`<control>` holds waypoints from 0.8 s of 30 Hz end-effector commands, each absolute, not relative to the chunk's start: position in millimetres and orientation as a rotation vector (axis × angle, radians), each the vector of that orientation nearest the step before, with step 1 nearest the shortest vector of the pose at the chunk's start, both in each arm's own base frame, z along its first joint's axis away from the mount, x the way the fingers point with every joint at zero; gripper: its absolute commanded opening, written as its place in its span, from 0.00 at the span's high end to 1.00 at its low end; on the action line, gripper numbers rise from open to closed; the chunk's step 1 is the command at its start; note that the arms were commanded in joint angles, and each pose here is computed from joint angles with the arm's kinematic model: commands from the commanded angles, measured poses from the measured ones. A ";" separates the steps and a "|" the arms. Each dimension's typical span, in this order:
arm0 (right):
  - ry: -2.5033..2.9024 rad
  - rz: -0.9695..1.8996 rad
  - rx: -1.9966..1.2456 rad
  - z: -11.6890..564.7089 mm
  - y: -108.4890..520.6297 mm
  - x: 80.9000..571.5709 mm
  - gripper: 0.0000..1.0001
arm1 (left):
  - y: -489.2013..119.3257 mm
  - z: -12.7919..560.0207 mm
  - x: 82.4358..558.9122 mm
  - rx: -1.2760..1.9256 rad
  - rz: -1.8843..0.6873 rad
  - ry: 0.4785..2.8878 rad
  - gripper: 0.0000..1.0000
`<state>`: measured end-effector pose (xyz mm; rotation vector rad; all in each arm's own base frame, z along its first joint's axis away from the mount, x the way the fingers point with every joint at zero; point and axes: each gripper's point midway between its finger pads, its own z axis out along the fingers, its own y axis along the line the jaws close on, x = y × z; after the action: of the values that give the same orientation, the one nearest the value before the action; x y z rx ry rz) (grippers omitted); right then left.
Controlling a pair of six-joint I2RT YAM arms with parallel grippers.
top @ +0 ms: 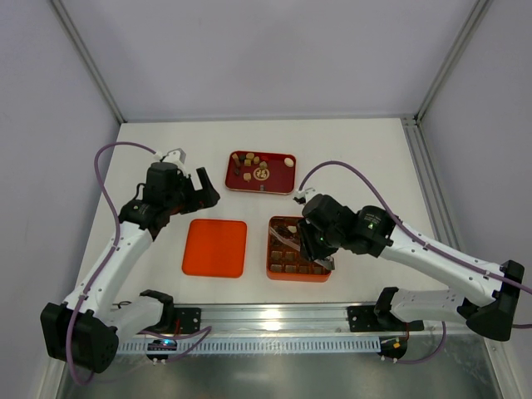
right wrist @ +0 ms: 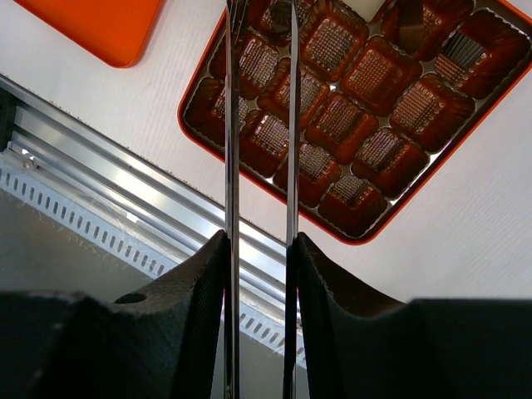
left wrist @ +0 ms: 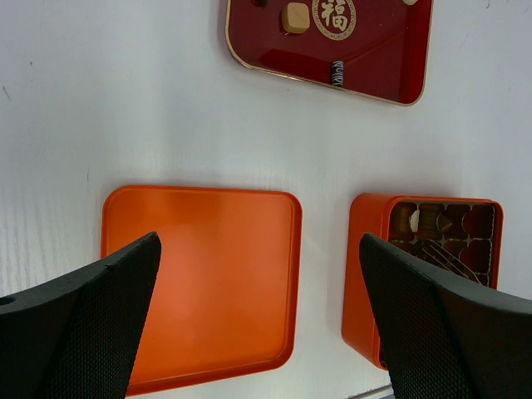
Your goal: Pack the chocolate
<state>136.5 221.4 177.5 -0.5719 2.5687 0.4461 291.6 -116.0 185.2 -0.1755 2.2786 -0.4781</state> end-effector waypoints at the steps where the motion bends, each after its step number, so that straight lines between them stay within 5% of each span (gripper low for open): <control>1: 2.520 0.460 -0.549 186.1 227.5 143.6 0.61 | -115.5 191.0 295.2 -0.162 -0.478 2.249 0.00; 11: 2.414 0.378 -0.554 226.7 228.6 170.7 0.60 | -115.1 190.6 294.7 -0.163 -0.476 2.248 0.00; 24: 2.350 0.375 -0.569 246.4 283.8 302.4 0.59 | -115.3 192.6 294.4 -0.161 -0.479 2.243 0.00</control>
<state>276.5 257.3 236.8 -0.4889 2.4195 0.3325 291.6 -116.0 185.2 -0.1755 2.2786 -0.4781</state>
